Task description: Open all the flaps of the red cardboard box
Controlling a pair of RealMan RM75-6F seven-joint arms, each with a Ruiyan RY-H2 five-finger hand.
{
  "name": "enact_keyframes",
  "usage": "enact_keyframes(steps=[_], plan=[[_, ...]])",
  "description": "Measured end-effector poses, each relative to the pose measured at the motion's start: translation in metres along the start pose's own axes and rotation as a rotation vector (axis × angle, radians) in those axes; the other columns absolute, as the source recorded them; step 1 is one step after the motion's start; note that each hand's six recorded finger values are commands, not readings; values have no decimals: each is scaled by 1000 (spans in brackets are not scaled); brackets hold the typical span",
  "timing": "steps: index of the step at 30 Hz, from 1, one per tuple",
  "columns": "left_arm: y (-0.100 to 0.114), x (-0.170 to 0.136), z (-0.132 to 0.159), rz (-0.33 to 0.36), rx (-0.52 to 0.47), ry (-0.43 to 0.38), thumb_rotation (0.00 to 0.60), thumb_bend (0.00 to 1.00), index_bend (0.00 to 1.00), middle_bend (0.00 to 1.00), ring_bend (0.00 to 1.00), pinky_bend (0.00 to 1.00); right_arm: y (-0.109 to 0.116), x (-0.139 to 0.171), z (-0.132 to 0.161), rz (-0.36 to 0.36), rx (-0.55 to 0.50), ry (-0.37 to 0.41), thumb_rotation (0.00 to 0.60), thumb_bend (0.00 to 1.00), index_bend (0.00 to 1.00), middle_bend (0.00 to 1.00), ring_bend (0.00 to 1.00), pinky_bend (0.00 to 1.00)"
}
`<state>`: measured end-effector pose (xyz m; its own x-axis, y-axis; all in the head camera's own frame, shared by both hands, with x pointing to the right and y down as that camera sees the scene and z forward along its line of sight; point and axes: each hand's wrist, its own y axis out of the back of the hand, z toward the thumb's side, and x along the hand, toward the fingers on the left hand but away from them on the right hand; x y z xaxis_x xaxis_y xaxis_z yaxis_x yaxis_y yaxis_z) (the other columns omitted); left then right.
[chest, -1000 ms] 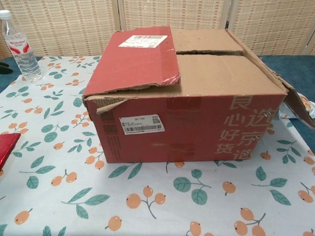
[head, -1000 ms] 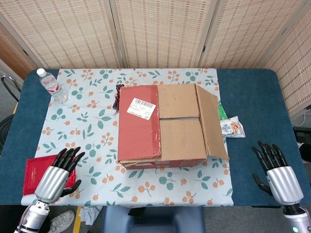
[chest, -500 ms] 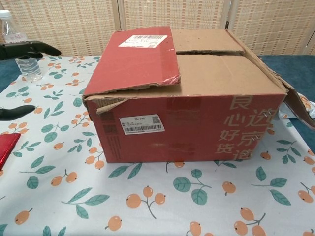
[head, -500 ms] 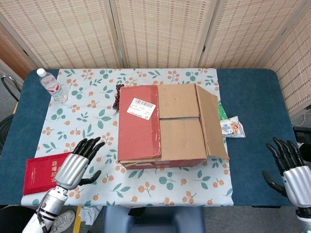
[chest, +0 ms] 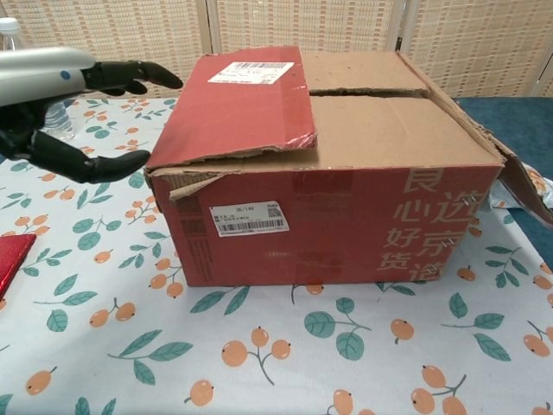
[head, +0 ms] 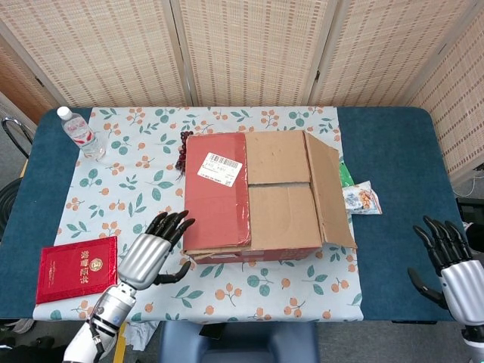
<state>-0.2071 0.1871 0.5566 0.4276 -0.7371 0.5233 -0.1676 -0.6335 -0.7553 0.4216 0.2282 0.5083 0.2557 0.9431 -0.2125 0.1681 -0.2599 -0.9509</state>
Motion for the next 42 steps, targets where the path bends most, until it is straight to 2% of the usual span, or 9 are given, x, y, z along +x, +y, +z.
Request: enact_keyframes(steps=[10, 18, 27, 42], plan=[[-3, 25, 28, 23, 3, -25, 381, 466, 0, 0, 5, 44, 15, 3, -10, -30, -65, -11, 600, 422, 0, 0, 0, 0], [-14, 38, 45, 37, 42, -33, 367, 465, 0, 0, 0, 17, 25, 6, -15, -49, -93, -12, 600, 422, 0, 0, 0, 0], [-27, 53, 65, 42, 89, -64, 359, 465, 0, 0, 0, 10, 30, 8, -17, -56, -108, -4, 600, 422, 0, 0, 0, 0], [-31, 72, 83, 66, 130, -90, 359, 465, 0, 0, 0, 4, 34, 9, -19, -67, -119, -11, 600, 422, 0, 0, 0, 0]])
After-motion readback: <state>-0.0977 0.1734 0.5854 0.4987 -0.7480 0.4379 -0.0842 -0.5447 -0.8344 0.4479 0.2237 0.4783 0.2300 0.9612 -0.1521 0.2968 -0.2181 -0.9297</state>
